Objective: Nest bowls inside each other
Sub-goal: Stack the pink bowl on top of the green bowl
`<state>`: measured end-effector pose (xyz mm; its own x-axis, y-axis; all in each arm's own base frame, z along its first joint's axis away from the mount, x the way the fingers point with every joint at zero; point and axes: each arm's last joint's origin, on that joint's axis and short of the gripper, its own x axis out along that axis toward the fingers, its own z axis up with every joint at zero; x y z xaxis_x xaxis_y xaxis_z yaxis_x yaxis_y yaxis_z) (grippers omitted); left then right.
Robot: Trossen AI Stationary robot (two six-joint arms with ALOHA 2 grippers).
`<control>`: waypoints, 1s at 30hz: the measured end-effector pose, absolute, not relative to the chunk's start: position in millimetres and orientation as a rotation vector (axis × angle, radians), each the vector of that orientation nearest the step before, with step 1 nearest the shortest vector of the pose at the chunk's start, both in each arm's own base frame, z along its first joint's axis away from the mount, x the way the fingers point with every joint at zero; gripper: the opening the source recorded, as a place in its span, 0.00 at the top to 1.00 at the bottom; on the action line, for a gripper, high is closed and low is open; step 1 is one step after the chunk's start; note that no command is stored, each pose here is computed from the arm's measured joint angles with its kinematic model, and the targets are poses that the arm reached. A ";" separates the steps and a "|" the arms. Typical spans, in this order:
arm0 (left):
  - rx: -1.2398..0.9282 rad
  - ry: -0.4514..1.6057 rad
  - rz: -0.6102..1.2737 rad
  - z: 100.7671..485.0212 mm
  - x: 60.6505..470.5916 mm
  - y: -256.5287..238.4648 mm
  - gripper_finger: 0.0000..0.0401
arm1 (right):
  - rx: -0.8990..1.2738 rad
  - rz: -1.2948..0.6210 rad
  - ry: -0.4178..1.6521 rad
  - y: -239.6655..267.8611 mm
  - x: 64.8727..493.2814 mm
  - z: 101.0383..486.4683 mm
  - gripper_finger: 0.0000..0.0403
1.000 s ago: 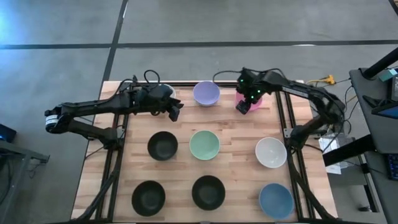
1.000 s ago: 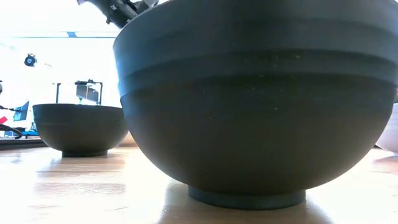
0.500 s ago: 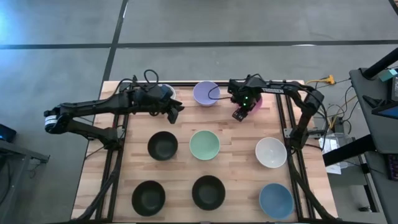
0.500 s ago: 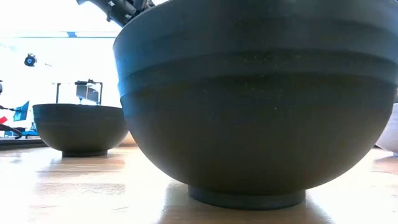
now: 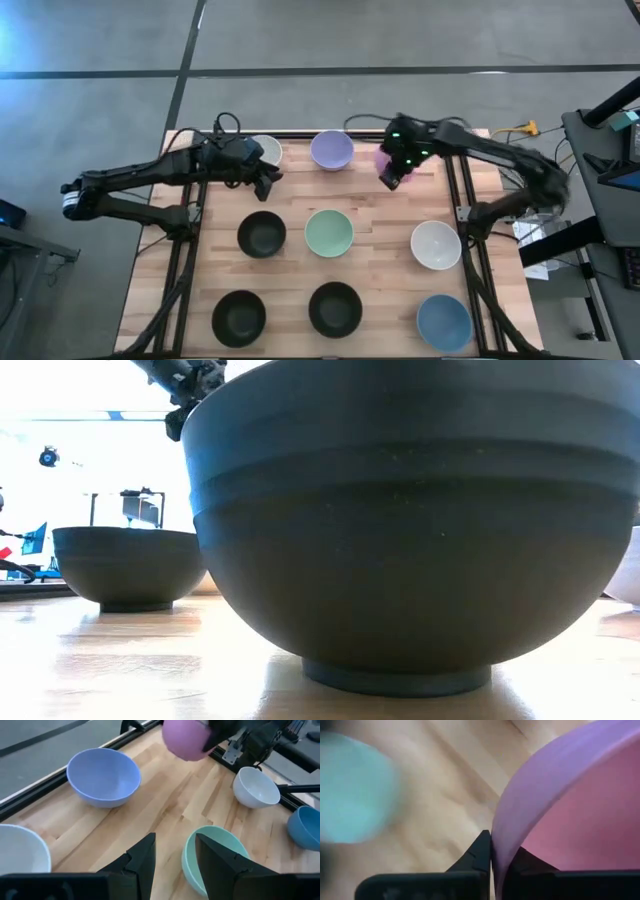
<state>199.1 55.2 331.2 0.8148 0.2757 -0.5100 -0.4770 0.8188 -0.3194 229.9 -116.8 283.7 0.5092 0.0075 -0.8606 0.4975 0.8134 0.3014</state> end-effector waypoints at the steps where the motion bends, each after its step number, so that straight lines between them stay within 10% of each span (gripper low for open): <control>1: -0.455 0.458 0.415 330.9 195.7 54.3 0.70 | 0.546 -0.250 0.895 -106.8 227.2 295.4 0.98; 10: -0.501 0.412 0.431 316.9 173.3 48.4 0.70 | 0.426 0.337 0.014 -5.4 221.1 333.2 0.98; 30: -0.504 0.374 0.394 308.7 151.1 41.5 0.70 | -0.264 0.202 0.950 90.3 379.8 335.6 0.98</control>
